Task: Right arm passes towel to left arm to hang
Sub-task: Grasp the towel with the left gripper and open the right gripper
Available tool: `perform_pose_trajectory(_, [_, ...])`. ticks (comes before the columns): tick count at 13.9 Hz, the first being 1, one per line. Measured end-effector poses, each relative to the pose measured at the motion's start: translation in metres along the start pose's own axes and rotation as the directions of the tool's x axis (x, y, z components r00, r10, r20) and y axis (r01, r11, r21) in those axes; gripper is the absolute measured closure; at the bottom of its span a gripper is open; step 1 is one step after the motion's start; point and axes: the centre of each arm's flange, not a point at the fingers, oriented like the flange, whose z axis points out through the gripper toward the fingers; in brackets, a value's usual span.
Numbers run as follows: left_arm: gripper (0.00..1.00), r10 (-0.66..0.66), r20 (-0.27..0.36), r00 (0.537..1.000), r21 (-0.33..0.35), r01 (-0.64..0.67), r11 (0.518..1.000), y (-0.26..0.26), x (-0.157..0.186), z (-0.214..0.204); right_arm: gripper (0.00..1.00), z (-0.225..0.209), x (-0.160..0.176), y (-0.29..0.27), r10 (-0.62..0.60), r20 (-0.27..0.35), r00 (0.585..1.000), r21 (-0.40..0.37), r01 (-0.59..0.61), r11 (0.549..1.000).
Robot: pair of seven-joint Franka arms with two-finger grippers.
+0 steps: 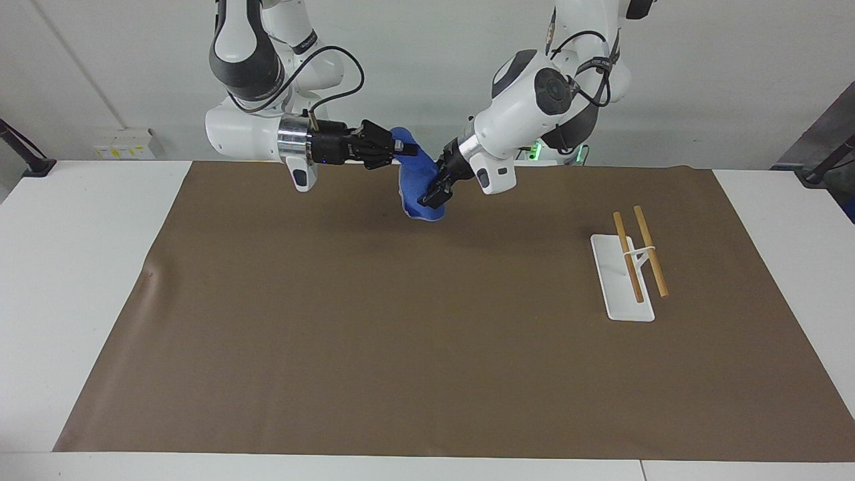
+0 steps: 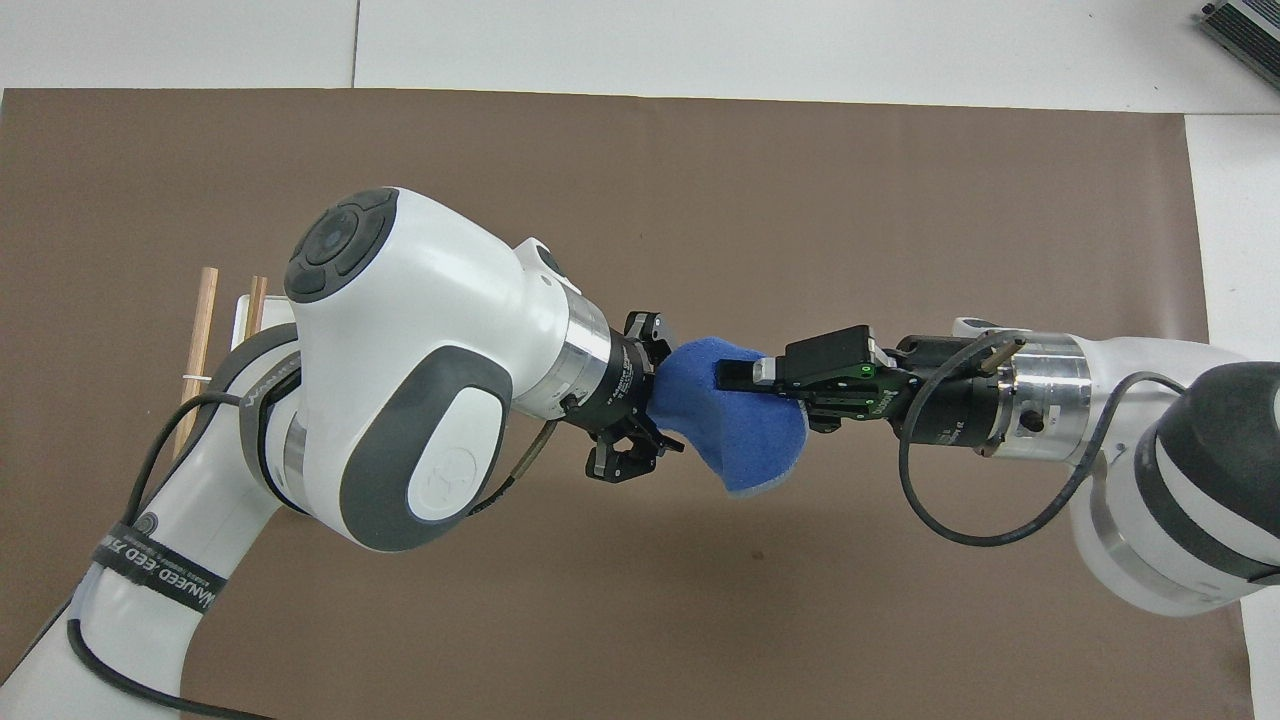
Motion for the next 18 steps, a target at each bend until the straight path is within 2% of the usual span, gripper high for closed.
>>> perform_pose_trajectory(2, [0.93, -0.005, 0.000, 1.000, -0.003, 0.005, 1.000, 0.001, 0.003, -0.002, 0.97, 0.000, 0.000, 0.000, 0.000, 0.000, 1.000, 0.000, 0.000, 1.000])
perform_pose_trajectory(3, [0.98, -0.005, 0.000, 1.000, -0.003, 0.005, 1.000, 0.001, 0.003, -0.002, 0.97, 0.000, 0.000, 0.000, 0.000, -0.002, 1.000, 0.000, 0.000, 1.000])
perform_pose_trajectory(7, [0.98, -0.001, -0.016, 1.000, -0.007, 0.001, 1.000, 0.002, 0.006, -0.003, 0.97, -0.002, 0.002, 0.000, -0.001, -0.022, 1.000, -0.004, 0.001, 1.000])
perform_pose_trajectory(10, [0.98, 0.012, -0.050, 0.999, -0.012, -0.012, 1.000, 0.002, 0.008, -0.005, 0.97, -0.002, 0.004, 0.000, 0.004, -0.042, 0.999, -0.008, -0.005, 1.000])
perform_pose_trajectory(12, [0.98, 0.023, -0.080, 0.997, -0.018, -0.024, 1.000, 0.001, 0.009, -0.008, 0.82, -0.003, 0.006, -0.003, 0.028, -0.080, 0.996, -0.013, -0.029, 0.999])
perform_pose_trajectory(15, [0.98, 0.034, -0.116, 0.993, -0.034, -0.038, 0.999, 0.003, 0.013, -0.015, 0.48, 0.003, 0.003, -0.013, 0.022, -0.138, 0.990, -0.027, -0.026, 0.999])
perform_pose_trajectory(16, [0.98, 0.032, -0.124, 0.992, -0.037, -0.037, 0.999, 0.004, 0.015, -0.017, 0.38, 0.003, 0.003, -0.015, 0.008, -0.150, 0.989, -0.043, -0.015, 0.999])
perform_pose_trajectory(18, [0.98, 0.042, -0.163, 0.986, -0.029, -0.047, 0.998, 0.004, 0.021, -0.019, 0.16, -0.003, 0.003, -0.017, -0.048, -0.161, 0.986, -0.134, 0.027, 0.991])
